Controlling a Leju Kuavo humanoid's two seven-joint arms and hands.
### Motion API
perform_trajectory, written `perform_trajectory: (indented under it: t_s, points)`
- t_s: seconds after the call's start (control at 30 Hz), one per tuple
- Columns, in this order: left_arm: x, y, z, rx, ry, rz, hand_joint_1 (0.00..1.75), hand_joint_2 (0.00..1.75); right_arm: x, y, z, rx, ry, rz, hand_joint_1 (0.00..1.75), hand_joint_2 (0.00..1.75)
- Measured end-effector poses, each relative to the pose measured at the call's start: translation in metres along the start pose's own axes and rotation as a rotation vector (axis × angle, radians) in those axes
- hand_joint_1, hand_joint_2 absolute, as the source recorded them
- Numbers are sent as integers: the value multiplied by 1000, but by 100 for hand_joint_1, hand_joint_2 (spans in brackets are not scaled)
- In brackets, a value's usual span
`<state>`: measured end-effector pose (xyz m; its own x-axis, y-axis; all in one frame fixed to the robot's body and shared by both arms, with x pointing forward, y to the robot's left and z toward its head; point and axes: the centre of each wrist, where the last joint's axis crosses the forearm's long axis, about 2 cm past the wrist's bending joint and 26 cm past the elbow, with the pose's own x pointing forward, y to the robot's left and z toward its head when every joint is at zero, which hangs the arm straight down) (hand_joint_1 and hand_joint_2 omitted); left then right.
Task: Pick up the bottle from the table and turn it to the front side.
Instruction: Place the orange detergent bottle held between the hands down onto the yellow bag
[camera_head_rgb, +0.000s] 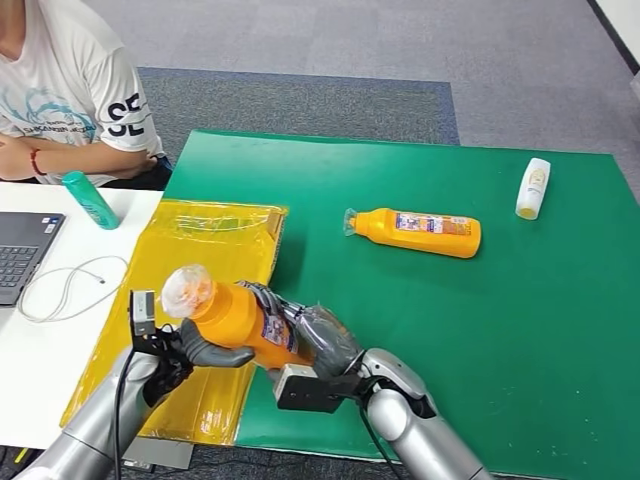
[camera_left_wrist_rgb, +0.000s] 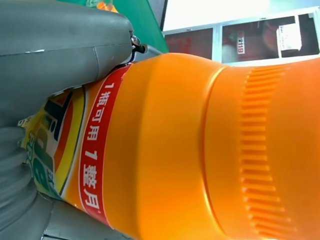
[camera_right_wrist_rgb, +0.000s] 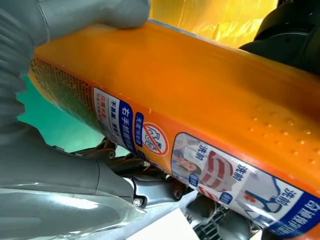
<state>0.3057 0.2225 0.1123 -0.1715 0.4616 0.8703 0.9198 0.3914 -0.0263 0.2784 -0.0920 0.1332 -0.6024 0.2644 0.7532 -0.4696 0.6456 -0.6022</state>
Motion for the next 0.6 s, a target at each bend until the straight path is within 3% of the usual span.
perform_trajectory:
  t_s: [0.07, 0.13, 0.2, 0.27, 0.47, 0.6]
  points:
    - [-1, -1, 0, 4, 3, -6, 175, 175, -1, 0, 1, -1, 3, -3, 169, 175]
    - [-1, -2, 0, 7, 4, -9, 175, 175, -1, 0, 2, -2, 6, -13, 99, 175]
    - [-1, -3, -1, 8, 4, -14, 175, 175, -2, 0, 2, -1, 9, -40, 17, 175]
    - [-1, -3, -1, 7, 5, -21, 175, 175, -3, 0, 3, 0, 9, -77, 0, 175]
    - [-1, -5, -3, 5, 10, -57, 175, 175, -7, -1, 5, -9, 11, -191, 0, 175]
    - [0, -5, -6, 23, 76, -204, 175, 175, -13, -3, 9, -32, 36, -245, 0, 175]
